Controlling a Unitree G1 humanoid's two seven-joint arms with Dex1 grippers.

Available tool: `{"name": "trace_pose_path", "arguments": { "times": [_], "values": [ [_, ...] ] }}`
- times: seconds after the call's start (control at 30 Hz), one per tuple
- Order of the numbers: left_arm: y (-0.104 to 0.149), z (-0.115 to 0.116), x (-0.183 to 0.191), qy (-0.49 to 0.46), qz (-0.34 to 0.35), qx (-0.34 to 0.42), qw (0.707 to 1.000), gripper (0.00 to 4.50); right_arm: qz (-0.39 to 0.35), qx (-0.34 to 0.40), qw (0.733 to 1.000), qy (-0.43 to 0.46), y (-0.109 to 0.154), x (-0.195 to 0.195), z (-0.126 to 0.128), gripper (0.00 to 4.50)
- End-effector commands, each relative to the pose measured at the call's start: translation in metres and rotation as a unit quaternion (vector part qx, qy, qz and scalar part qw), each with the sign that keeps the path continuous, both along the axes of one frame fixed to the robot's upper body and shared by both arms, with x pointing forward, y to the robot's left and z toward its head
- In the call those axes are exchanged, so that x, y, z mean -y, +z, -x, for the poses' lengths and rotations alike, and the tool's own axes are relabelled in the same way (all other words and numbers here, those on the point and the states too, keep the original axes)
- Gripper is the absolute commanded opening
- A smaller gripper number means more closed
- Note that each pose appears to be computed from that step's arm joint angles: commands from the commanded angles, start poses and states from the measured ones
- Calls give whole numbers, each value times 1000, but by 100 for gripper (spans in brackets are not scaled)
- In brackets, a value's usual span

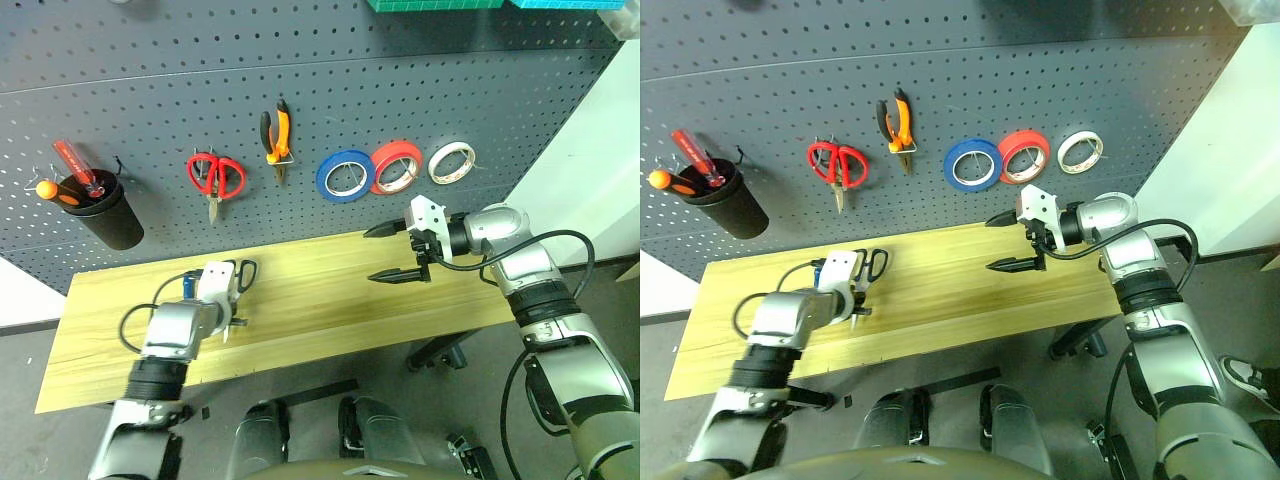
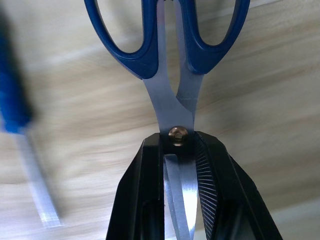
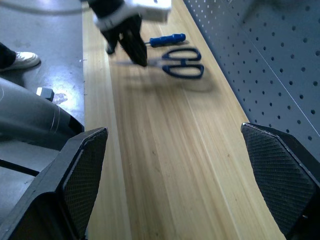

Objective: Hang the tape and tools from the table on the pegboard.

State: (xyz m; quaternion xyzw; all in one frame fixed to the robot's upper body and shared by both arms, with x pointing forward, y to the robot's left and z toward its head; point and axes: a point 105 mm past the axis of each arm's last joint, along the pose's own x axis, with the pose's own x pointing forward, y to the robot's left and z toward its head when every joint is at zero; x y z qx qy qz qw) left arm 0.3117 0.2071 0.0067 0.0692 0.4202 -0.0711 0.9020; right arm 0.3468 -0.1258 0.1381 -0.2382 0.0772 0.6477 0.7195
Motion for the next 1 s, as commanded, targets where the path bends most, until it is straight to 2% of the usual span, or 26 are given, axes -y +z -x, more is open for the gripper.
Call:
{"name": "trace_pose_path", "arguments": {
  "times": [0.03,0.13,0.33,0.43,0.57,0.67,0.8,1.0],
  "values": [
    [38,2,23,-126,45,104,985,51,-19,26,999,17,18,-2,4,450],
    [60,15,25,-189,90,159,965,51,-41,31,999,16,31,-2,4,450],
    [78,36,14,-239,142,258,925,51,-77,19,997,4,45,0,3,450],
    [79,44,10,-269,124,288,910,51,-82,19,996,0,48,2,3,450],
    [87,51,9,-266,154,336,891,51,-90,24,996,-3,54,3,3,450],
    [94,55,2,-275,131,376,875,51,-100,27,995,0,60,2,5,450],
    [112,62,-5,-274,127,435,848,51,-130,28,991,3,72,-3,6,450],
    [133,49,0,-256,113,501,819,51,-164,24,986,-6,80,-6,4,450]
  ]
}}
